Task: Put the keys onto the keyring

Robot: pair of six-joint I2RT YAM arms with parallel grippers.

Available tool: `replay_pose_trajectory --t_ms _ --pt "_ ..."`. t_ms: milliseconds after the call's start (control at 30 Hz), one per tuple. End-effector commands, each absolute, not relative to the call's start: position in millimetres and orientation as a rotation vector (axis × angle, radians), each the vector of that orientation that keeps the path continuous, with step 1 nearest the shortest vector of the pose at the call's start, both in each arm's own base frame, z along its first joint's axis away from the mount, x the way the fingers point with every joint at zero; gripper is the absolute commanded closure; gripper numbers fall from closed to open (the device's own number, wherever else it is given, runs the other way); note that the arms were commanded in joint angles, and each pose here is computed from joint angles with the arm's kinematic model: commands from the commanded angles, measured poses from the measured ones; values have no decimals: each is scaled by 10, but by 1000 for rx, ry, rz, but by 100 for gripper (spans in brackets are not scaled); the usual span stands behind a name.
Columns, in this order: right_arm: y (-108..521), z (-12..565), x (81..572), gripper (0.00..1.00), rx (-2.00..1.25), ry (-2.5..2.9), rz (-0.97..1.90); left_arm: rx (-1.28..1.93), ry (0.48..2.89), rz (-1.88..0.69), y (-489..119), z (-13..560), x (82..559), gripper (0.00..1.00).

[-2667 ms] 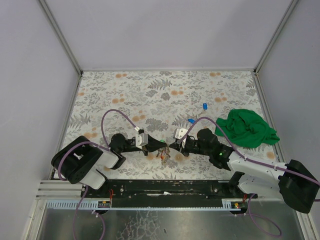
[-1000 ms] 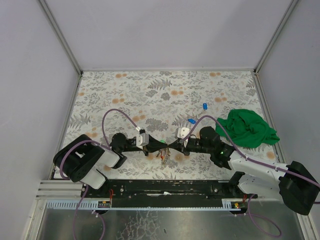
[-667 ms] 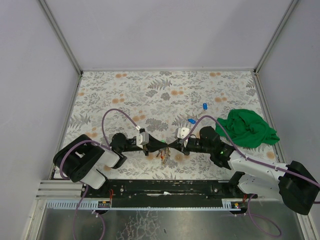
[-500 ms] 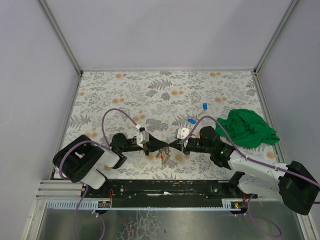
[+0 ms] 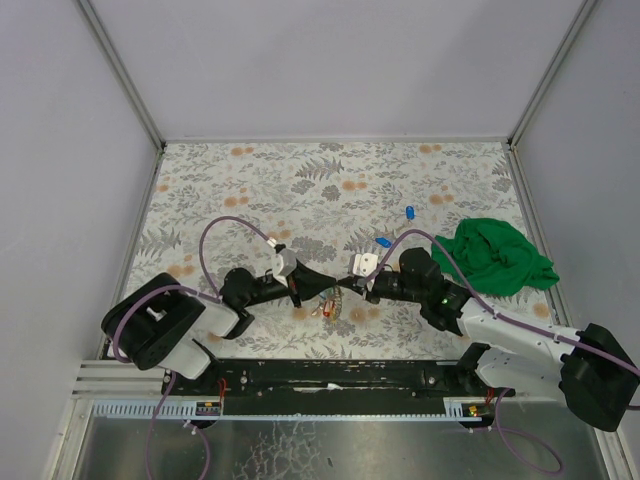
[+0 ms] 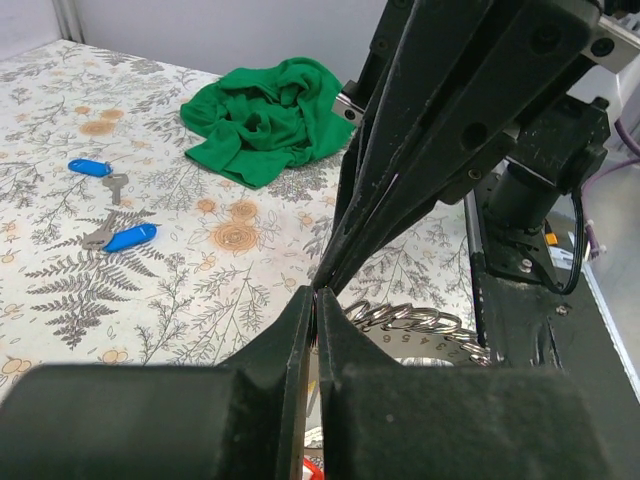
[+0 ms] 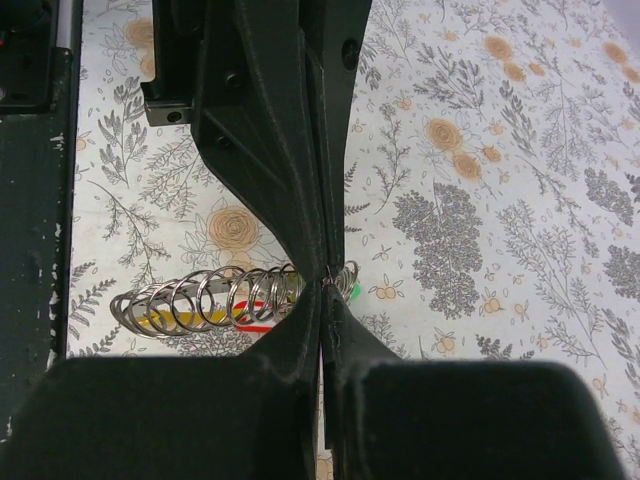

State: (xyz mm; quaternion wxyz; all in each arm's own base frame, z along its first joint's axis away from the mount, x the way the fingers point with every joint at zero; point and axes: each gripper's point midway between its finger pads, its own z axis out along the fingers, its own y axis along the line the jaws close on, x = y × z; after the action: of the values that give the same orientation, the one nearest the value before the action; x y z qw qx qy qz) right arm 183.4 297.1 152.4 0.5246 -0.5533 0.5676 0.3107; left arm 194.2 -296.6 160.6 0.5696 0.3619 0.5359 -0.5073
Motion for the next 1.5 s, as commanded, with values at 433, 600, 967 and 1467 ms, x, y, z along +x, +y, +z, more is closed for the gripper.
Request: replay_pose_trajectory --t_ms 433,600,967,1467 --pt "3017 1598 1743 100 -1386 1334 773 602 1181 -1162 -2823 2083 2101 99" --pt "3019 1627 1736 100 -1381 1319 775 595 1197 -1183 -2831 2062 2085 100" --pt "2877 1539 1932 100 -1214 1555 707 652 1237 -1119 -2784 1807 2053 100" --pt "2193 846 1460 100 -661 2524 631 604 1251 -937 -2536 1685 2157 100"
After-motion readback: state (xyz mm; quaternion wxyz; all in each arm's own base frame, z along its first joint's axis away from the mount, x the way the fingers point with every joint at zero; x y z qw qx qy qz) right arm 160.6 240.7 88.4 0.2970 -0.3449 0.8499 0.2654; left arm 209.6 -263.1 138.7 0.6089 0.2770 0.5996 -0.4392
